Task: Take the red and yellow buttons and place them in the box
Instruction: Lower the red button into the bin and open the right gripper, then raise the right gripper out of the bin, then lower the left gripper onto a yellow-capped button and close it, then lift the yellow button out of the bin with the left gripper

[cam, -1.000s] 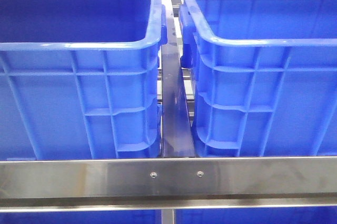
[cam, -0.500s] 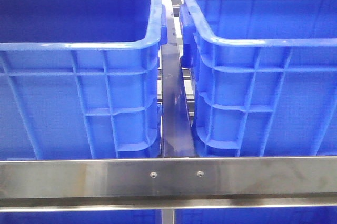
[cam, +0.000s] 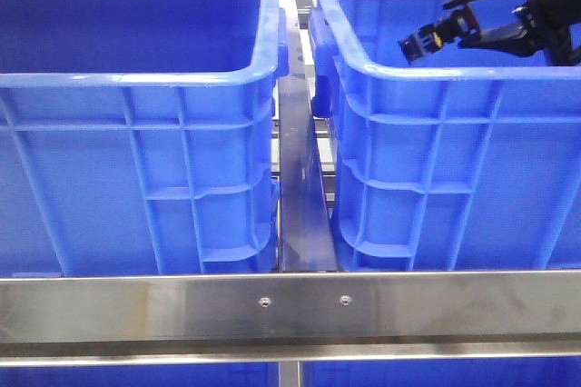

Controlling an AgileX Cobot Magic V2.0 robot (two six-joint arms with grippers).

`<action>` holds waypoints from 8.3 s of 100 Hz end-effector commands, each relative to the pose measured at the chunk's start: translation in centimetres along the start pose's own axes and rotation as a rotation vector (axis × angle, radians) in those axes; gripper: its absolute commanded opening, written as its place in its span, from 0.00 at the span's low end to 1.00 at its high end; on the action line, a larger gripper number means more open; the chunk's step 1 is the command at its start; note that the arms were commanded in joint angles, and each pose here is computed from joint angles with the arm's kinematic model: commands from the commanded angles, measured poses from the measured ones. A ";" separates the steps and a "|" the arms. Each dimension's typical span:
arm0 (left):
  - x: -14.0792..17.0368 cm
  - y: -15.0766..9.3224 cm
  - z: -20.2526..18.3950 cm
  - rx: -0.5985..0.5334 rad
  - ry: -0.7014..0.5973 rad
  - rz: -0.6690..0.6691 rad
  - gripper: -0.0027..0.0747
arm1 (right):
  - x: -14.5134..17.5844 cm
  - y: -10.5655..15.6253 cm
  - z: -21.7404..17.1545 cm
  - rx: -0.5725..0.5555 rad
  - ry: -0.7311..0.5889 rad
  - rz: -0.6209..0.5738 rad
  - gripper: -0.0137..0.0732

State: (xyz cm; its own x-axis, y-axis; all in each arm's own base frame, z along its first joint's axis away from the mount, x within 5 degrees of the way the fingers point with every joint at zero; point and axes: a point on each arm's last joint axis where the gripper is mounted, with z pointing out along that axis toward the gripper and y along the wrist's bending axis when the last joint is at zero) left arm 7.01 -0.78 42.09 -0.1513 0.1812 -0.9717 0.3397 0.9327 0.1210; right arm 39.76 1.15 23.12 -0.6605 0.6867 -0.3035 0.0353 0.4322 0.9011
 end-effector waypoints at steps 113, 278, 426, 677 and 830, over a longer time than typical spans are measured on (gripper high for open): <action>-1.1 0.0 -0.1 0.008 -0.075 0.020 0.01 | -3.8 -1.8 3.5 0.001 -0.098 0.038 0.87; -1.1 0.0 -0.1 0.011 -0.080 0.020 0.01 | 4.7 9.9 -8.4 0.306 -0.352 -0.736 0.88; -1.1 -0.1 -0.1 0.016 -0.077 0.016 0.01 | 16.4 7.8 -24.4 0.194 -0.634 -1.001 0.22; -1.4 1.4 12.5 -0.218 0.329 -0.148 0.65 | 16.4 7.7 -24.4 0.195 -0.632 -0.999 0.08; 7.2 10.8 29.9 -0.177 0.617 -0.305 0.65 | 16.4 7.7 -24.4 0.195 -0.632 -0.999 0.08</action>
State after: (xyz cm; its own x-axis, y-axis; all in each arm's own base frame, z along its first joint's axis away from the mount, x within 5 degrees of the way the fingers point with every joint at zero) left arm 36.98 1.16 27.58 -0.8110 0.0015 -0.5851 0.0511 0.9964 -0.0683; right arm 11.01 1.51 31.66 -0.0060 0.1491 -0.9888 -0.1268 0.9807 0.1487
